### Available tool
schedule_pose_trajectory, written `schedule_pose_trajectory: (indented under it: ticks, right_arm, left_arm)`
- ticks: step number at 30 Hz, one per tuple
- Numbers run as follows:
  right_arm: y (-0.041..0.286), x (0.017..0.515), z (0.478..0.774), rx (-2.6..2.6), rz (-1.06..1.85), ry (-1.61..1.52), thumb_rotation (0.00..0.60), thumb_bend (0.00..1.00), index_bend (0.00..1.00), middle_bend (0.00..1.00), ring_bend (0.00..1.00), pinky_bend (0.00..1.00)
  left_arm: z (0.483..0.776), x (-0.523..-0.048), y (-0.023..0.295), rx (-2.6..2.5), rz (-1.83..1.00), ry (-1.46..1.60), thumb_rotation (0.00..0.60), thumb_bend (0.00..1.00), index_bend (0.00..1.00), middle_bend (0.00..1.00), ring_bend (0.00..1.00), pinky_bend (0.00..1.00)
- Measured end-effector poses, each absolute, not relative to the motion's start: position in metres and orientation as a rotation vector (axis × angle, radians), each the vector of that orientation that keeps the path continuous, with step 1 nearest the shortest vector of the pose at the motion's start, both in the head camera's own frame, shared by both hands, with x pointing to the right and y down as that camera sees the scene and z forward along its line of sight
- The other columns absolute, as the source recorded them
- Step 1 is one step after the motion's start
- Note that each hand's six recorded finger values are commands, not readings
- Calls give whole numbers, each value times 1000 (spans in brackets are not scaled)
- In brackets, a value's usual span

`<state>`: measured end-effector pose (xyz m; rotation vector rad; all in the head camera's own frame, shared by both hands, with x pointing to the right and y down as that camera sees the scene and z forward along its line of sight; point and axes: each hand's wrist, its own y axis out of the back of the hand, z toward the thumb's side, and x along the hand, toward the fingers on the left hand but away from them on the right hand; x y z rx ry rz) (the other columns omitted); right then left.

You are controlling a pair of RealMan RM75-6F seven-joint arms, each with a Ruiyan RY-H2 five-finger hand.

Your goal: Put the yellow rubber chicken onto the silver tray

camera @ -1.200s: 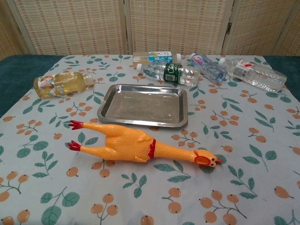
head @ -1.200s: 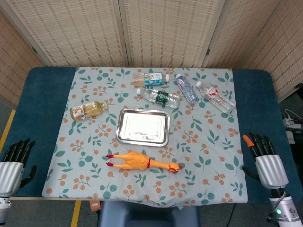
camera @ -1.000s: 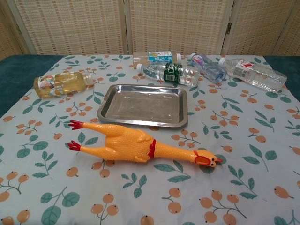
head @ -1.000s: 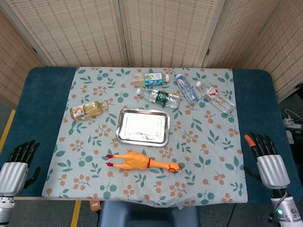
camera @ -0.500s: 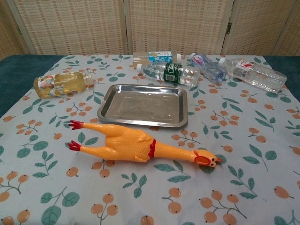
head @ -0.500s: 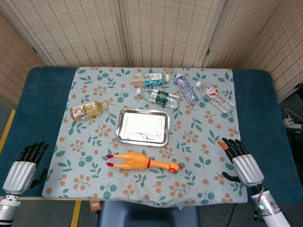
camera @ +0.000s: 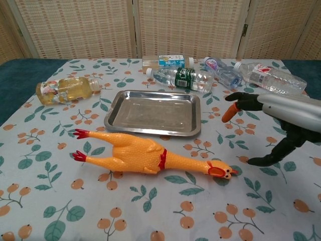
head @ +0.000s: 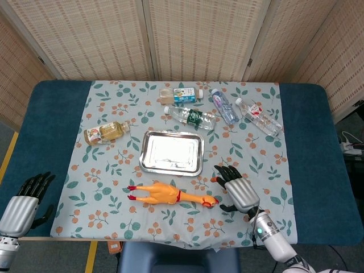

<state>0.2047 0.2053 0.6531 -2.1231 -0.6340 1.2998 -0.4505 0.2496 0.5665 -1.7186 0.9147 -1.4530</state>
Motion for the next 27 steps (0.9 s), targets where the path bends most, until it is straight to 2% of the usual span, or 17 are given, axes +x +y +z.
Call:
schedule_pose_trajectory:
  ticks: [12, 22, 27]
  right_arm:
    - [217, 124, 680, -2165, 1365, -564, 600, 156, 338, 0, 0, 27]
    - [215, 106, 700, -2072, 1445, -552, 600, 165, 386, 0, 0, 32]
    - [215, 102, 707, -2043, 1470, -543, 600, 180, 469, 2, 0, 64]
  left_arm:
    - [551, -463, 244, -1747, -1419, 997, 600, 451, 0, 0, 0, 93]
    - [544, -465, 244, -1775, -1384, 1011, 600, 451, 0, 0, 0, 93]
    - [543, -466, 245, -1779, -1384, 1008, 600, 453, 0, 0, 0, 94]
